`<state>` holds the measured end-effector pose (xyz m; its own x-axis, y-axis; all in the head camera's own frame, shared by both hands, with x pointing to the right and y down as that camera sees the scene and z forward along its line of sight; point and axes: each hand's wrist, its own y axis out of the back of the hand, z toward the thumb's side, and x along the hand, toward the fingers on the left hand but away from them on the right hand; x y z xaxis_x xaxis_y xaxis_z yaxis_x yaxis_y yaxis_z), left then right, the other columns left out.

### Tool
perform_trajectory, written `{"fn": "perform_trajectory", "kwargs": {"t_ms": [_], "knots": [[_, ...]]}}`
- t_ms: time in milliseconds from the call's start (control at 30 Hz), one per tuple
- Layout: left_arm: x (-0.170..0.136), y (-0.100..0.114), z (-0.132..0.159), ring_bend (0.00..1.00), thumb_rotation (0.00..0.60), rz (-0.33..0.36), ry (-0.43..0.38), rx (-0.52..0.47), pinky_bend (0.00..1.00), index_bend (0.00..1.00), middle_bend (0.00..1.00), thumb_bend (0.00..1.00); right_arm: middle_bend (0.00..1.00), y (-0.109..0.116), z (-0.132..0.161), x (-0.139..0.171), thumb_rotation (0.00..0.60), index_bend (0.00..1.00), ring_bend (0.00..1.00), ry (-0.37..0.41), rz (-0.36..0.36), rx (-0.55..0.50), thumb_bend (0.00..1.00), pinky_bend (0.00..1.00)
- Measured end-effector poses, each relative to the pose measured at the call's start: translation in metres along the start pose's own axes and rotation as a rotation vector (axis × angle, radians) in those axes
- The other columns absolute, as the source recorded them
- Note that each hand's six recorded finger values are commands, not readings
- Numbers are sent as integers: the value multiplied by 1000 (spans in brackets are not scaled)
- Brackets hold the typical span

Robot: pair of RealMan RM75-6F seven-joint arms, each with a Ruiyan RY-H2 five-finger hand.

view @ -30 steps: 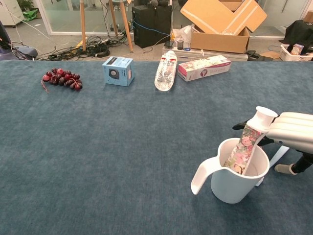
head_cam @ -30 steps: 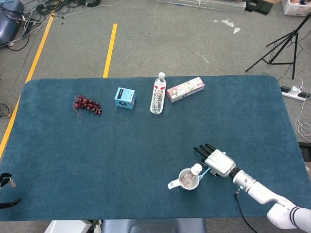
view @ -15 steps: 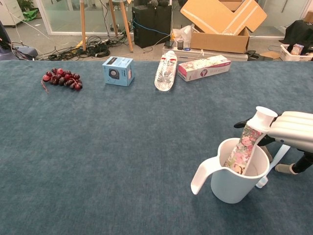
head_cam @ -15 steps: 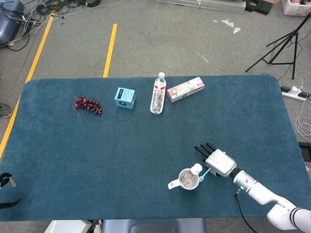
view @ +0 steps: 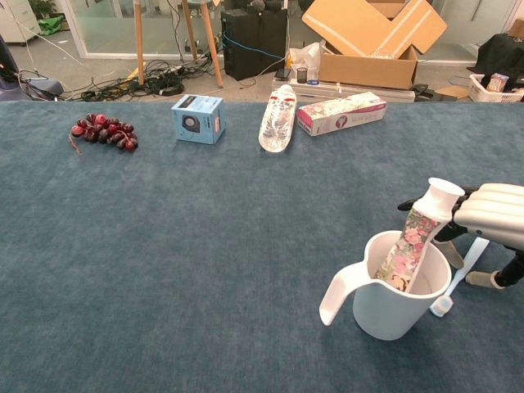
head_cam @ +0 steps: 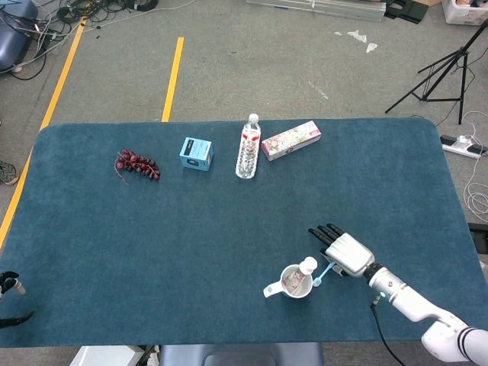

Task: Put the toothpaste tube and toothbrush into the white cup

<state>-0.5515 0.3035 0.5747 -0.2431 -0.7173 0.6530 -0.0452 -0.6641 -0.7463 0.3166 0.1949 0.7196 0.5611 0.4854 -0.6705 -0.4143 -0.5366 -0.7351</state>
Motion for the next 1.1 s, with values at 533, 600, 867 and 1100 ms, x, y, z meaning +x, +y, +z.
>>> {"fn": "perform_trajectory", "kwargs": {"t_ms": [533,600,867,1100], "knots": [[0,0,0,206,600,-1,0,0,293,490,268,0,0,-2,2,-3,600,591,0,6,20,13,230,111],[0,0,0,206,600,-1,0,0,293,490,268,0,0,-3,3,-4,600,591,0,6,23,14,233,111],[-1,0,0,206,600,-1,1,-1,293,490,268,0,0,-5,4,-6,600,591,0,4,35,14,261,111],[-1,0,0,206,600,0,0,-1,293,490,268,0,2,-3,5,-5,600,621,0,5,25,4,279,111]]}}
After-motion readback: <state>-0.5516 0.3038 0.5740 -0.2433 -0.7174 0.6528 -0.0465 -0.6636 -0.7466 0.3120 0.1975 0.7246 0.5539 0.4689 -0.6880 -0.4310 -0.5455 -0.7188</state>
